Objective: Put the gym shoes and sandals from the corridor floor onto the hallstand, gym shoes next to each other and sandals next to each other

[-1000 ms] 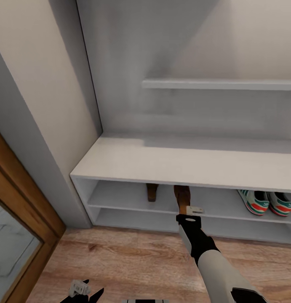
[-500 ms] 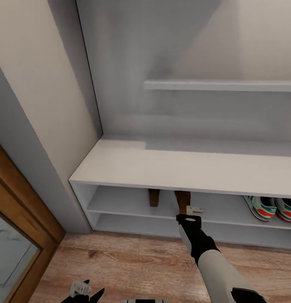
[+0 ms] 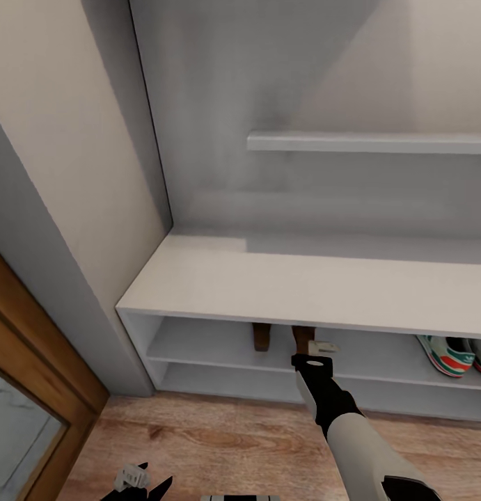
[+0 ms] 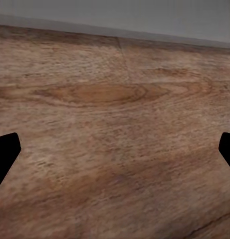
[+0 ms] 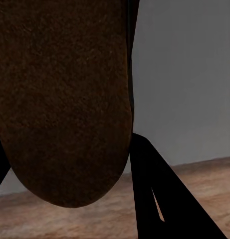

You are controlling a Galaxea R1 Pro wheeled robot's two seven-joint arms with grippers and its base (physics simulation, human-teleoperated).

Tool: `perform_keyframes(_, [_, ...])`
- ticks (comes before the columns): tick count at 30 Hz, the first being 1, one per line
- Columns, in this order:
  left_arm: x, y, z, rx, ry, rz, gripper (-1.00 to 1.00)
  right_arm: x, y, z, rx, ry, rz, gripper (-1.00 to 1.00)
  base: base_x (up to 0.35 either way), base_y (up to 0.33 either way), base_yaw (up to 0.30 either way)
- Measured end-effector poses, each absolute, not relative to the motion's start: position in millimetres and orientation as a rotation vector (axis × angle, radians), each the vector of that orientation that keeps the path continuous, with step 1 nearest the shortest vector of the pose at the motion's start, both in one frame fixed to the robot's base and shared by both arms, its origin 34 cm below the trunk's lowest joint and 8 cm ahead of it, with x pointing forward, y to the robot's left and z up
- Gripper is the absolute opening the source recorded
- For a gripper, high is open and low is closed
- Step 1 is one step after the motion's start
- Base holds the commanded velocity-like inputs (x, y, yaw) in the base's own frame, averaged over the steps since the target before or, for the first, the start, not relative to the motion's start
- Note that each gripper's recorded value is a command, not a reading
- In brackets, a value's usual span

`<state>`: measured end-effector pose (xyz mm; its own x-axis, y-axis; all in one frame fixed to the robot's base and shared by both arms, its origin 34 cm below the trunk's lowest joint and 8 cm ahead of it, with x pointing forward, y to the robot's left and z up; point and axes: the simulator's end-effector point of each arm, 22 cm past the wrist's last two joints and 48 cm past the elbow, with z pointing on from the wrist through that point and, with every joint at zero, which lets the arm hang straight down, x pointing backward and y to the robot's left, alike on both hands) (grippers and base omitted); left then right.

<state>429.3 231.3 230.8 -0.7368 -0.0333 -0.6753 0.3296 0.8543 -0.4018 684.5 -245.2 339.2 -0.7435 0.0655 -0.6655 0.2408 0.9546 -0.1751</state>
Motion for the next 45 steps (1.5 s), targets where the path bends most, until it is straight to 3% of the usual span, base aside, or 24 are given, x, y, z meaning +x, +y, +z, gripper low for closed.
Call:
perform_keyframes(30, [429.4,230.9,230.9,0.214,2.316,-0.665,1.0,684.5,-245.2,339.1,0.214,2.399,-0.326,-1.0,0.048,0.026,0.0])
perform_keyframes(31, [429.4,230.8,230.9,0.214,2.316,-0.665,1.0,684.4,-245.1,339.1,0.214,2.399,-0.326,1.0,0.002,0.0,0.0])
perform_keyframes(45, [429.4,230.6,230.9,0.214,2.316,-0.665,1.0,684.6,-245.5,339.5,0.217,2.398,-0.327,1.0,0.0,0.0,0.0])
